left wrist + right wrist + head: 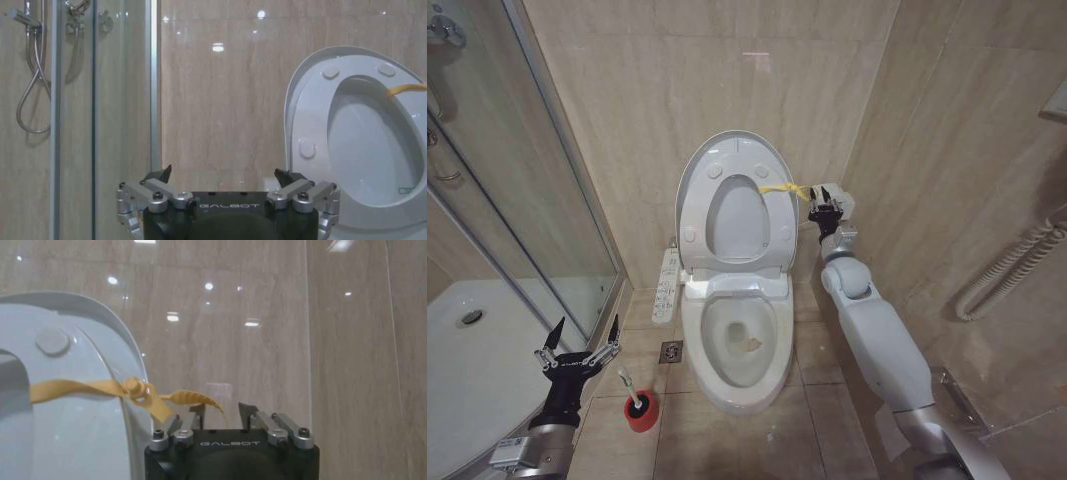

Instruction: Open the toilet lid, clean the toilet bowl with a toilet brush, close the toilet lid, and flush.

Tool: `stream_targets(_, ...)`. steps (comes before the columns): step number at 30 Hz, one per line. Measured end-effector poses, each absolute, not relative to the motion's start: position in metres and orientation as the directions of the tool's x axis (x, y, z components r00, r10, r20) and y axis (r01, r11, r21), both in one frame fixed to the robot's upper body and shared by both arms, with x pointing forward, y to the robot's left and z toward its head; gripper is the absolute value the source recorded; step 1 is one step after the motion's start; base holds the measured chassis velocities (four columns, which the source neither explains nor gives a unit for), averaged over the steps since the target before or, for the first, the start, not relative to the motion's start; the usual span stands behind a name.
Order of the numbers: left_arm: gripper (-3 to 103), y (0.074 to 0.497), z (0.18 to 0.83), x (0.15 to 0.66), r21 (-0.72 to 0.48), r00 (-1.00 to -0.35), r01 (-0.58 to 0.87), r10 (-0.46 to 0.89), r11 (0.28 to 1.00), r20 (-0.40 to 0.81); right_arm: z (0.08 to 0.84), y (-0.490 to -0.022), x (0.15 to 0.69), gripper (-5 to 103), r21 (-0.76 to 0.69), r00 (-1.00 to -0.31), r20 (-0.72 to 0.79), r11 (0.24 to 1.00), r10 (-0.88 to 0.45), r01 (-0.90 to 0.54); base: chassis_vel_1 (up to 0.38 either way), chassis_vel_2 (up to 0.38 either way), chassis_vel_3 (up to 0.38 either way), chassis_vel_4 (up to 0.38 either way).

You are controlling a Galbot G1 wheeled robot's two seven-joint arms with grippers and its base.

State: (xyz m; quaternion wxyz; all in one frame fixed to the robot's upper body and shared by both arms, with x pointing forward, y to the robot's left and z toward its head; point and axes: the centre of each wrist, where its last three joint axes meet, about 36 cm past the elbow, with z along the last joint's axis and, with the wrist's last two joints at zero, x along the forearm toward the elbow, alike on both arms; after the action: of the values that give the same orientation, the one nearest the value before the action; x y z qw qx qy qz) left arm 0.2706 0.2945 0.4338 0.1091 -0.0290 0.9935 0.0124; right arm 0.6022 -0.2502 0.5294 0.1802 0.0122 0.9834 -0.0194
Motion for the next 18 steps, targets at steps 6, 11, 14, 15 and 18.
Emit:
stream_targets(6, 100, 0.294, 0.434, 0.271, 0.018, -0.975, -0.06, -0.055, 0.998, -0.217, 0.529, -0.25, 0.589, 47, -0.04, -0.932, -0.364, 0.999, 0.004, 0.02, 0.0, 0.0, 0.0, 0.0)
stream_targets(11, 100, 0.294, 0.434, 0.271, 0.018, -0.975, -0.06, -0.055, 0.998, -0.217, 0.524, -0.247, 0.568, 74, -0.042, -0.932, -0.363, 0.999, -0.016, -0.001, 0.0, 0.0, 0.0, 0.0)
stream_targets(14, 100, 0.294, 0.434, 0.271, 0.018, -0.975, -0.06, -0.055, 0.998, -0.218, 0.523, -0.248, 0.56, 74, -0.042, -0.932, -0.363, 0.999, -0.017, -0.002, 0.0, 0.0, 0.0, 0.0)
stream_targets(15, 100, 0.294, 0.434, 0.271, 0.018, -0.975, -0.06, -0.055, 0.998, -0.218, 0.522, -0.248, 0.556, 74, -0.04, -0.932, -0.361, 0.999, -0.016, -0.001, 0.0, 0.0, 0.0, 0.0)
stream_targets(18, 100, 0.294, 0.434, 0.271, 0.018, -0.975, -0.06, -0.055, 0.998, -0.218, 0.521, -0.248, 0.547, 98, -0.033, -0.934, -0.358, 0.999, -0.014, -0.002, 0.0, 0.0, 0.0, 0.0)
